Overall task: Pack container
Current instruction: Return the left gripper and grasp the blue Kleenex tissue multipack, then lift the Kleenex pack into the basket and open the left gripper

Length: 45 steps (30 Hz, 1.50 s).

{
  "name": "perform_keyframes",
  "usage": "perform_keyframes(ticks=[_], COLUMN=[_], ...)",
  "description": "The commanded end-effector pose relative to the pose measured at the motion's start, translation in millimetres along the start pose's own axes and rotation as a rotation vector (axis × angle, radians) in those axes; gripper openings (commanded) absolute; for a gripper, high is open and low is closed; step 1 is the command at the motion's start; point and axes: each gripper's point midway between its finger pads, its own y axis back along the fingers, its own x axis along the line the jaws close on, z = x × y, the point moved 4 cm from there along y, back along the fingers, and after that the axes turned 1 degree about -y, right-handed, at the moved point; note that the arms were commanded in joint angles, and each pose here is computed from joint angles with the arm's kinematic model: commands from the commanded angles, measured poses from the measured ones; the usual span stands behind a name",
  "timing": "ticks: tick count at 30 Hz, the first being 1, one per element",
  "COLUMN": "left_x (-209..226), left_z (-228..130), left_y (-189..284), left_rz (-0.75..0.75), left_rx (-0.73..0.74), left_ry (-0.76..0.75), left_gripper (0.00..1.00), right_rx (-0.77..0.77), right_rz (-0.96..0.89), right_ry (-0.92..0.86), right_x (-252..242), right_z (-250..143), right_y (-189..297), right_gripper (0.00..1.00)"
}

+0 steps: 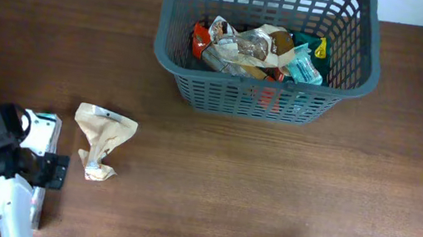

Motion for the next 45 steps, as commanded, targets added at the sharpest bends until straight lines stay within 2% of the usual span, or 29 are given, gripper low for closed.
perform_keyframes(ticks=[1,8,12,20,25,33,45], left_x=[-6,-3,12,29,23,19,-1], left_z=[-13,-5,-5,-2,7,10,-2], left_y=[-20,-40,-46,-56,-61,-69,-114], left_rz=[0.015,0.072,0.083,0.002,-0.065,-0.103,-0.226], left_rx=[0.048,-0.038,-0.073,-0.183,-0.225,-0.228,-0.083], left_ry=[-0.143,-0.085,0.04,0.295,0.315,0.335,0.343], left_gripper=[0.97,0.97,0.97,0.94,0.91,0.91,0.9], right_rx=[0.004,0.05,0.077,0.055,0.038,0.049,0.06], right_rz=[-0.038,-0.042,-0.053,-0.067,-0.067,-0.067,-0.067], right_ry=[0.02,0.074,0.104,0.073,0.053,0.065,0.079], right_x=[-5,-6,-9,-24,-32,-34,-34], right_z=[-1,-12,-19,-21,-22,-25,-28], right_y=[1,1,3,15,22,23,24], right_gripper=[0.99,0.99,0.99,0.99,0.99,0.99,0.99])
